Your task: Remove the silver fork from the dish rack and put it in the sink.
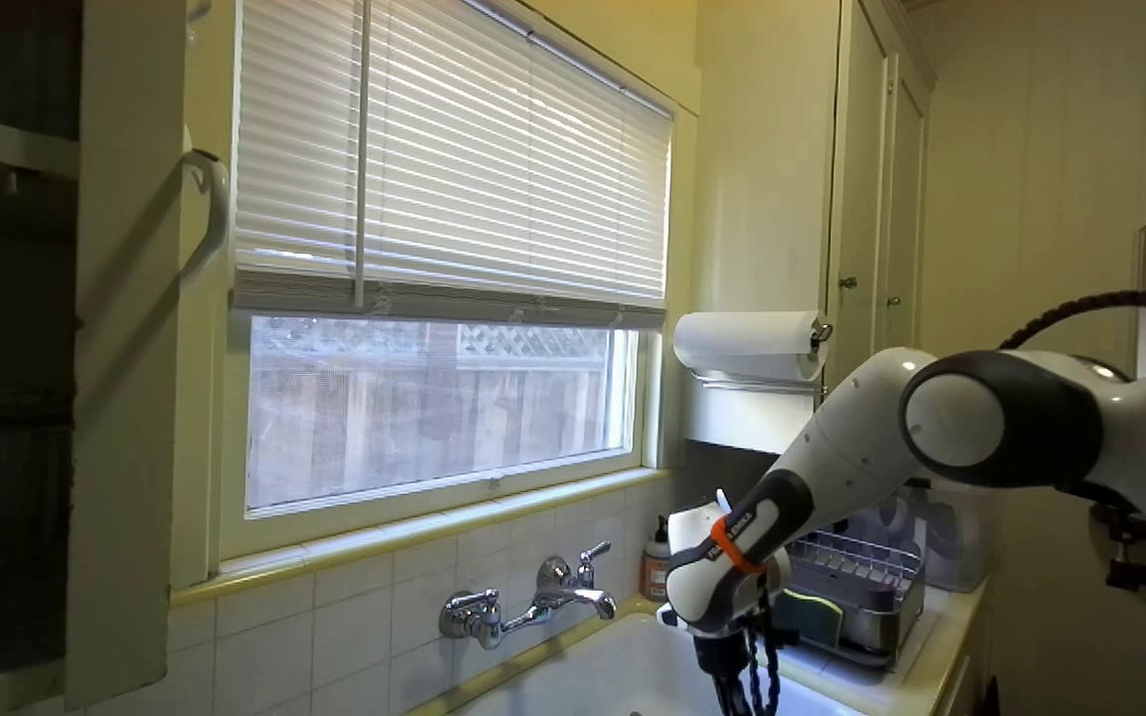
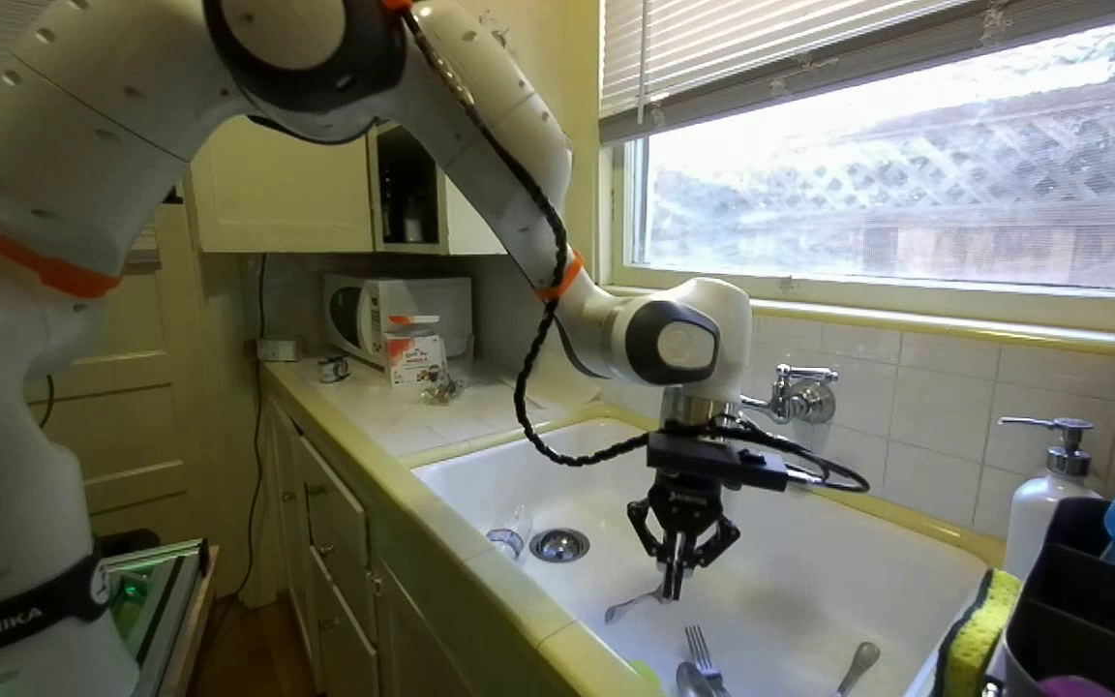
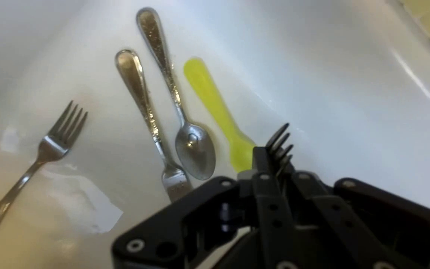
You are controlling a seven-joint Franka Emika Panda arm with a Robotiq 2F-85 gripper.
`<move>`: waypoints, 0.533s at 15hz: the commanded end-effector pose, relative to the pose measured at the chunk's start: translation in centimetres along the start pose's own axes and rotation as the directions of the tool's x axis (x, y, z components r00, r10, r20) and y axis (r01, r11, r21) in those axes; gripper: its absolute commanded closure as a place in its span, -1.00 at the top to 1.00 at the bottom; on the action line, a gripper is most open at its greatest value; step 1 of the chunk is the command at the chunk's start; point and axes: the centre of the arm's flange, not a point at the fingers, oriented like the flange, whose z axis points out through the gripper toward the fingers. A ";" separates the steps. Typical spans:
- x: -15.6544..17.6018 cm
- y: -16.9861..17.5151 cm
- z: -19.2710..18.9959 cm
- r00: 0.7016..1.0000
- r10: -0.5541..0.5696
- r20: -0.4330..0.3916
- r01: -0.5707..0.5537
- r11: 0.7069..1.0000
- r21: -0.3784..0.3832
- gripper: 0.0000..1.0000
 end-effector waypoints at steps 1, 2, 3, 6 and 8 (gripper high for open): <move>2.0 4.6 3.7 0.998 0.002 0.068 -0.011 0.992 0.126 -0.97; 1.9 5.0 4.2 0.997 -0.002 0.080 -0.010 0.988 0.153 -0.88; 1.3 5.2 3.9 0.995 -0.005 0.097 -0.009 0.989 0.146 -0.39; -1.5 5.5 0.4 0.994 0.007 0.106 -0.018 0.995 0.099 -0.17; -3.8 5.1 -3.0 0.997 0.077 0.012 -0.077 0.997 -0.026 0.14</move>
